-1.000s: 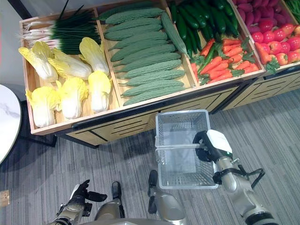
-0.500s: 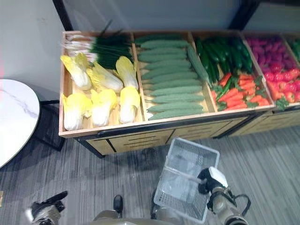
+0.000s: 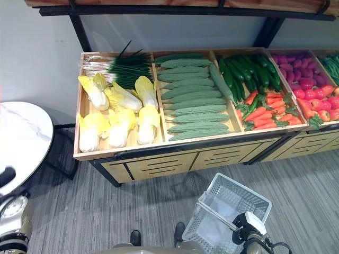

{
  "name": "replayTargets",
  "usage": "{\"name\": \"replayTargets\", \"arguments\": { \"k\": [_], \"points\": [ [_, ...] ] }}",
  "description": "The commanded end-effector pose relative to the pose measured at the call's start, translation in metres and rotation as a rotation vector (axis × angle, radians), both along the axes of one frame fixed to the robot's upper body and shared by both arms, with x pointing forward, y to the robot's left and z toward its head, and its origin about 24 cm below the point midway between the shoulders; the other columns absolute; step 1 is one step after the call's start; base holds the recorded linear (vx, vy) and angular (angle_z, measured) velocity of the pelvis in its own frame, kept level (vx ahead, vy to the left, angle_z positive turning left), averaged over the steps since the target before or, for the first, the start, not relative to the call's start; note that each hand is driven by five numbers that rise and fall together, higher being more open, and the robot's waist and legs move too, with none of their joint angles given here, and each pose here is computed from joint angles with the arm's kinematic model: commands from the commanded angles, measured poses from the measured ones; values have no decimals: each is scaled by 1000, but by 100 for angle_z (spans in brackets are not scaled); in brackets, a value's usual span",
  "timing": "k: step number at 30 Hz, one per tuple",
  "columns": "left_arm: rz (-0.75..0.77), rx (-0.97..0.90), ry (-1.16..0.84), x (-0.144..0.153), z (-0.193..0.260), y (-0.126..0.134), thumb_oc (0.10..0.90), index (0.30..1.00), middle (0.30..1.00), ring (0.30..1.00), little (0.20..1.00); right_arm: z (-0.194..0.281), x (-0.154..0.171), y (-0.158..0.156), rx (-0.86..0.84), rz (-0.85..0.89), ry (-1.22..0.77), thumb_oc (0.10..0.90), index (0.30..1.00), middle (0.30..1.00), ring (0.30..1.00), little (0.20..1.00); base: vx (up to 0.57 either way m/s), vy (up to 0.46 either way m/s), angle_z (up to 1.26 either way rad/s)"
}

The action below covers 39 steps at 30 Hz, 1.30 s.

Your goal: Get the vegetables into the basket

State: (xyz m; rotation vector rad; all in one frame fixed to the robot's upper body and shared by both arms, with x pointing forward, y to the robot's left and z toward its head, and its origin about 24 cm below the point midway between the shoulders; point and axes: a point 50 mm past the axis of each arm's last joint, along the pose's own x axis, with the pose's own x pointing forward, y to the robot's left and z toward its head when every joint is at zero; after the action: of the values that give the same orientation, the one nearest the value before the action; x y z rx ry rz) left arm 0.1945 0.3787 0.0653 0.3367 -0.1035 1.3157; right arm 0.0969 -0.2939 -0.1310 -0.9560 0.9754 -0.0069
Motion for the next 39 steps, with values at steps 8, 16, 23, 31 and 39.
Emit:
{"name": "replayTargets", "arguments": {
  "k": [8,16,23,31,39],
  "points": [
    [-427,300,-57,48,45,-53,900,1000,1000,1000,1000,16,22,-19,-61,-26,-94,400,300,300,300,300,-21,3,0],
    [-725,179,-95,66,37,-85,900,1000,1000,1000,1000,19,37,-13,-32,15,-125,400,300,300,300,300,4,14,-8],
    [-830,27,-106,78,18,-112,900,1000,1000,1000,1000,16,34,-7,-21,18,-110,400,300,300,300,300,14,-1,-8],
    [-792,-102,-101,88,1,-125,900,1000,1000,1000,1000,13,32,-4,-32,22,-100,400,300,300,300,300,4,-4,-4],
    [-700,-39,28,103,-2,-119,900,1000,1000,1000,1000,15,40,-2,-47,48,-115,400,300,300,300,300,8,-1,-9]
  ]
}}
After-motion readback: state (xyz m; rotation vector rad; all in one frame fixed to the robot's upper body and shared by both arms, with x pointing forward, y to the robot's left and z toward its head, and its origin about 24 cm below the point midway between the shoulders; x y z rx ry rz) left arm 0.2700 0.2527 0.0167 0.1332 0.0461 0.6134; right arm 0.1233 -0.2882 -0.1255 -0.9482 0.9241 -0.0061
